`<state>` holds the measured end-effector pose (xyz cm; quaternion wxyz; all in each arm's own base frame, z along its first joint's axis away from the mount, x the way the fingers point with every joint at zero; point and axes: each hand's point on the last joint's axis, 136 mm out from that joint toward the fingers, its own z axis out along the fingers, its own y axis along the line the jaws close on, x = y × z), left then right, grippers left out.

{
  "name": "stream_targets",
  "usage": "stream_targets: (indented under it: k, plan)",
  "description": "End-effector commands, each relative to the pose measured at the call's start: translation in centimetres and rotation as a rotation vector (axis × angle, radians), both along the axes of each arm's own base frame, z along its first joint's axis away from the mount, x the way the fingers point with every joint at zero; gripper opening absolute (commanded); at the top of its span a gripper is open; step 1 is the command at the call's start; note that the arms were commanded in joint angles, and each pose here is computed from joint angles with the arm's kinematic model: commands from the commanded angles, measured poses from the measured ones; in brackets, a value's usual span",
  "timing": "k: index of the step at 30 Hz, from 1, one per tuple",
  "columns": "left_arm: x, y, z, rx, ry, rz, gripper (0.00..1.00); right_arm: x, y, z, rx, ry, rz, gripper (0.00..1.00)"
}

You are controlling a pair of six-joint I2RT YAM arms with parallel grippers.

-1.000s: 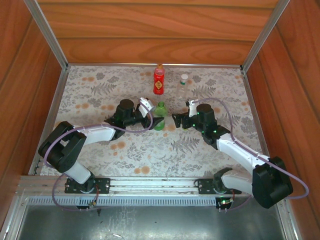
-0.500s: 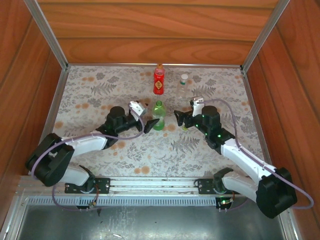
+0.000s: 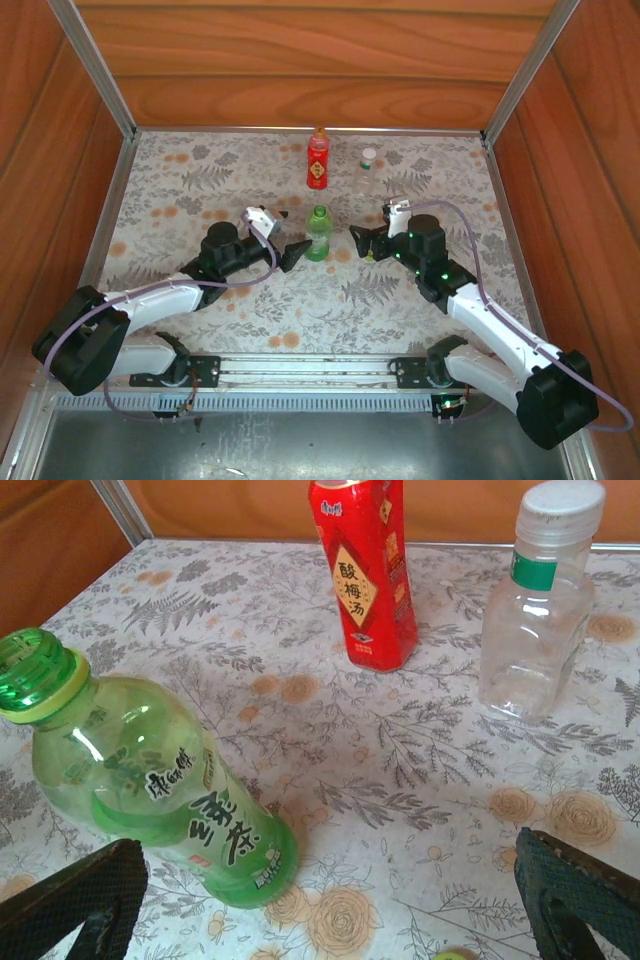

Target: Screw on the bottle caps

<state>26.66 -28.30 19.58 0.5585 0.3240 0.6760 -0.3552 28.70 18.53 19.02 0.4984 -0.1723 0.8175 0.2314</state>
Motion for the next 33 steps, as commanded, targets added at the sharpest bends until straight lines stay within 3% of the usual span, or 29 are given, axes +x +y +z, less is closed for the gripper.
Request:
stream_targets:
  k: [1, 7, 11, 15, 24, 33]
  plan:
    - [-0.1, -0.4, 0.5, 0.013, -0.059, -0.008, 1.00, -0.1, -0.2, 0.7, 0.031, 0.016, -0.011, 1.00]
    - [1.4, -0.2, 0.5, -0.022, 0.007, 0.093, 0.99, -0.3, -0.6, 1.0, 0.050, 0.008, -0.033, 1.00]
    - [1.3, -1.2, 0.2, -0.004, -0.058, 0.127, 0.99, -0.4, -1.1, 1.0, 0.052, -0.006, -0.056, 1.00]
    - [0.3, -1.3, 1.4, -0.085, -0.173, 0.126, 0.99, -0.6, -1.1, 0.8, 0.047, 0.001, -0.050, 1.00]
    - [0.2, -2.4, 0.8, -0.152, -0.227, 0.099, 0.99, -1.0, -0.8, 0.2, 0.040, 0.025, -0.023, 1.00]
    - [2.3, -4.3, -1.1, -0.101, -0.227, 0.111, 0.93, -1.0, -1.0, -0.3, 0.028, 0.037, -0.035, 1.00]
